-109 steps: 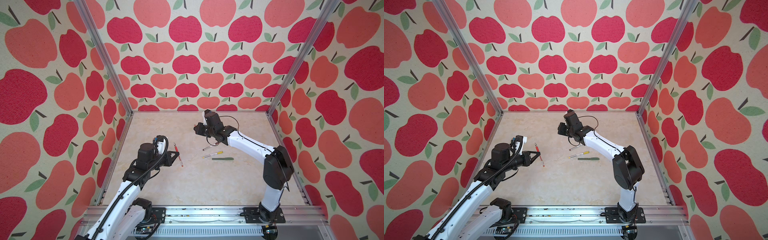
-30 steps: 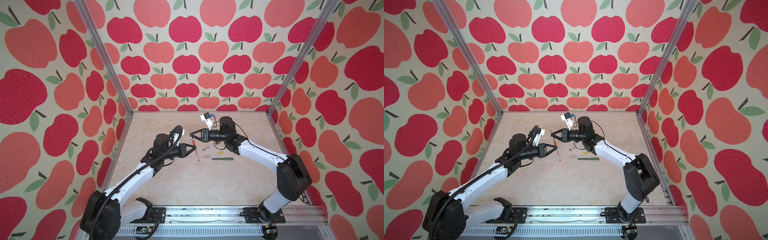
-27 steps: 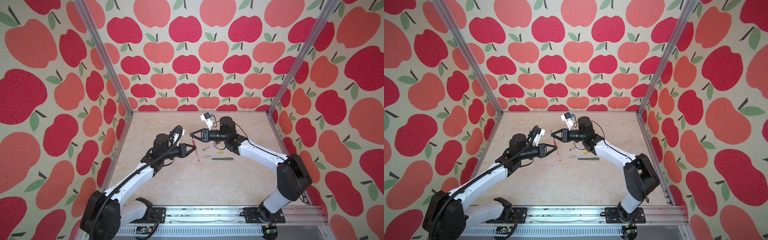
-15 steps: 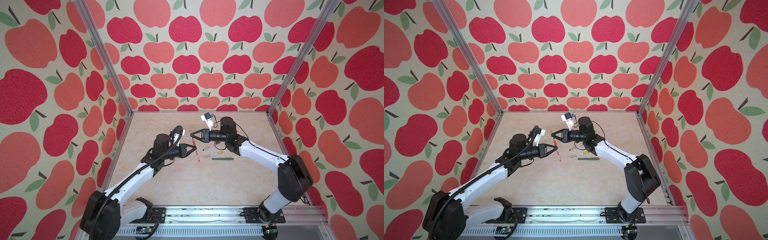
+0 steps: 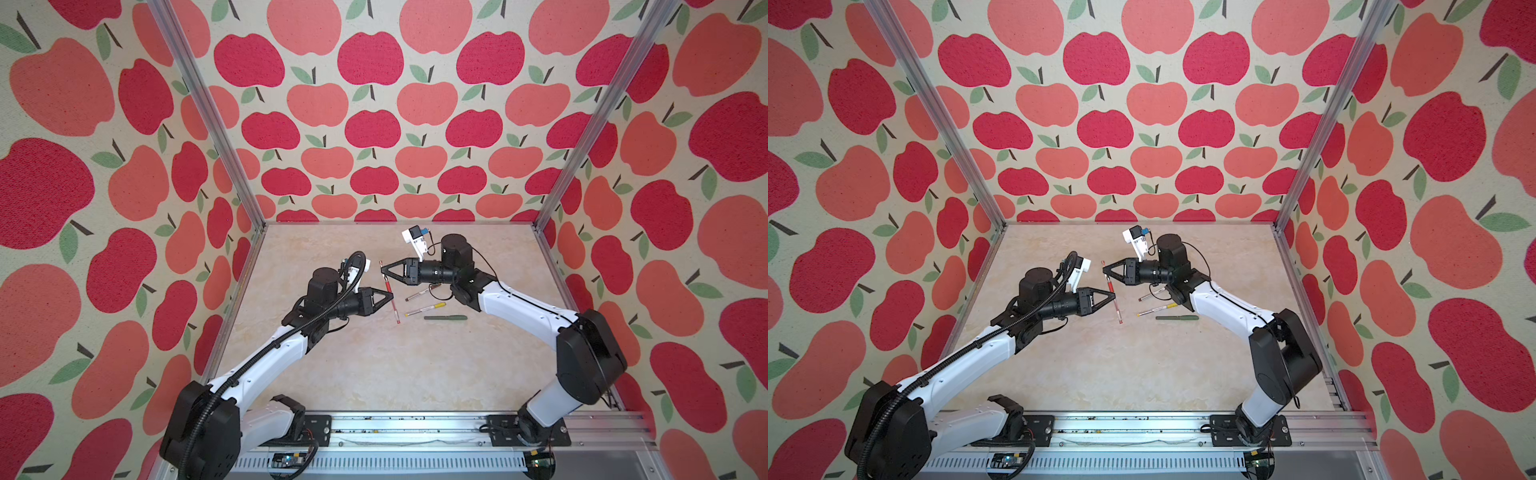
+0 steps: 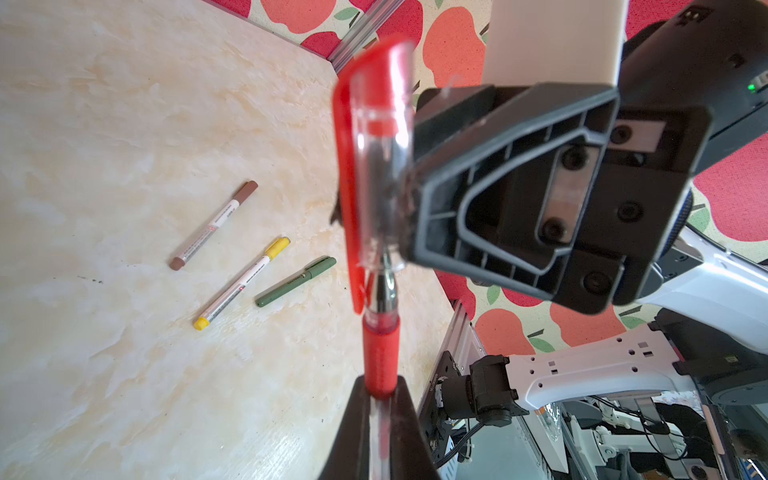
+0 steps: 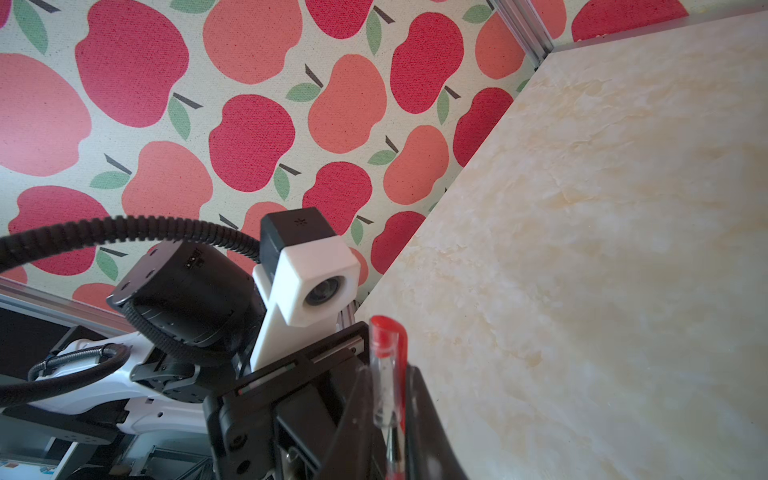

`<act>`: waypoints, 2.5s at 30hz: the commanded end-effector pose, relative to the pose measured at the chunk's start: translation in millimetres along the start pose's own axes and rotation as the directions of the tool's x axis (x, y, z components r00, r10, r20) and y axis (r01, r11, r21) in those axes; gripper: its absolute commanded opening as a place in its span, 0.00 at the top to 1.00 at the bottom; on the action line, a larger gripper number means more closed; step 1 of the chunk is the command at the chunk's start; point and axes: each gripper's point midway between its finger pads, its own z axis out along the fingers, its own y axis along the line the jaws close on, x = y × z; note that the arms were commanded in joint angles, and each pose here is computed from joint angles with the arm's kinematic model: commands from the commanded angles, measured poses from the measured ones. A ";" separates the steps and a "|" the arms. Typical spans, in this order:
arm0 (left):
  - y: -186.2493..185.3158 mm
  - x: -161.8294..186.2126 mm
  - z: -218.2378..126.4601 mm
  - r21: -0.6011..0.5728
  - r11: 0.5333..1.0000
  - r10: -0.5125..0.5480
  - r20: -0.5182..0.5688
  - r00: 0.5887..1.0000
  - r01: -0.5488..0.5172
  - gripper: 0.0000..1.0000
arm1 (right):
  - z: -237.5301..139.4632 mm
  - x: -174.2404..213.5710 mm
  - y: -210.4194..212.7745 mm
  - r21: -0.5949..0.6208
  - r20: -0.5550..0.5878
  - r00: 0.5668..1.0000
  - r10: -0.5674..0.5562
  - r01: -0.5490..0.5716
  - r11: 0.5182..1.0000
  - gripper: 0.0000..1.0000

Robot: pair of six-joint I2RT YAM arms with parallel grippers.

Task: Insert the pens into the pen caps
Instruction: 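Align the red cap over the upright pen tip with the right gripper, then push the red cap down onto the pen tip with the right gripper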

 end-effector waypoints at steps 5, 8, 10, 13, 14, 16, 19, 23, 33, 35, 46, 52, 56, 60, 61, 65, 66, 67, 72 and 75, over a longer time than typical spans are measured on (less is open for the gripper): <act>-4.7 -6.6 2.7 0.022 1.000 0.003 0.011 1.000 -0.004 1.00 | -7.1 -15.2 26.2 -0.058 0.039 0.997 -0.059 0.061 0.996 0.88; -4.9 -6.0 3.3 0.025 1.000 0.003 0.006 1.000 -0.003 1.00 | -7.4 -13.9 25.8 -0.056 0.035 0.998 -0.059 0.061 0.997 0.88; -5.2 -4.5 4.6 0.027 1.000 0.002 -0.001 1.000 -0.002 1.00 | -8.3 -14.9 24.6 -0.047 0.040 0.997 -0.062 0.064 0.997 0.88; -6.4 -2.3 6.6 0.034 0.999 0.004 -0.014 1.000 -0.004 1.00 | -7.8 -16.9 22.7 -0.041 0.046 0.997 -0.060 0.062 0.997 0.88; -7.0 -1.6 7.3 0.036 0.999 0.005 -0.018 1.000 -0.004 1.00 | -7.8 -18.1 21.8 -0.038 0.049 0.997 -0.059 0.060 0.997 0.88; -9.0 0.2 8.7 0.040 0.999 0.012 -0.029 1.000 -0.011 1.00 | -7.3 -19.8 20.1 -0.032 0.054 0.997 -0.057 0.059 0.998 0.88; -9.4 1.3 8.9 0.037 0.999 0.014 -0.036 0.999 -0.012 1.00 | -6.4 -21.1 20.7 -0.037 0.053 0.997 -0.059 0.061 0.997 0.88; -9.9 0.9 7.3 0.030 0.999 0.020 -0.032 0.999 -0.019 1.00 | -6.5 -17.2 18.1 -0.030 0.041 0.997 -0.061 0.062 0.998 0.88; -11.9 0.5 3.8 0.024 0.999 0.027 -0.028 0.999 -0.026 1.00 | -11.2 -13.0 6.6 0.006 0.034 0.997 -0.068 0.068 0.998 0.88; -12.3 -0.5 3.2 0.023 0.999 0.031 -0.025 0.999 -0.030 1.00 | -11.4 -13.0 5.4 0.009 0.034 0.997 -0.068 0.068 0.998 0.88; -13.1 -1.3 1.3 0.016 0.999 0.037 -0.021 0.999 -0.037 1.00 | -11.6 -5.6 5.3 0.007 0.007 0.998 -0.069 0.069 0.998 0.89; -13.6 -1.7 0.5 0.015 0.999 0.039 -0.020 0.999 -0.039 1.00 | -13.7 -1.5 2.7 0.018 0.004 0.998 -0.067 0.066 0.998 0.89; -13.0 -1.5 0.5 0.013 0.999 0.037 -0.018 0.999 -0.036 1.00 | -14.0 -1.8 4.4 0.012 0.008 0.998 -0.067 0.067 0.998 0.89; -12.3 -1.2 -0.1 0.009 0.999 0.034 -0.015 0.999 -0.034 1.00 | -14.9 -2.1 6.6 0.010 0.006 0.998 -0.068 0.068 0.998 0.89; -12.3 -1.3 -0.1 0.009 0.999 0.035 -0.014 0.999 -0.035 1.00 | -15.1 -1.4 6.8 0.010 0.004 0.998 -0.068 0.068 0.998 0.89; -12.2 -1.1 -0.1 0.009 0.999 0.035 -0.015 0.999 -0.035 1.00 | -14.3 1.3 6.2 0.009 -0.004 0.998 -0.065 0.065 0.998 0.90; -12.1 -1.1 -0.1 0.009 0.999 0.035 -0.015 0.999 -0.035 1.00 | -14.3 1.6 6.9 0.008 -0.005 0.998 -0.065 0.065 0.998 0.90; -12.5 -0.9 0.0 0.010 0.999 0.034 -0.015 0.999 -0.034 1.00 | -13.9 2.1 6.6 0.008 -0.007 0.998 -0.065 0.065 0.998 0.90; -12.9 -1.0 -0.5 0.010 0.999 0.034 -0.014 0.999 -0.034 1.00 | -13.8 3.6 6.1 0.011 -0.011 0.998 -0.064 0.064 0.998 0.90; -13.0 -0.6 -0.5 0.010 0.999 0.034 -0.016 0.999 -0.034 1.00 | -12.8 6.0 4.4 0.013 -0.018 0.998 -0.058 0.058 0.998 0.90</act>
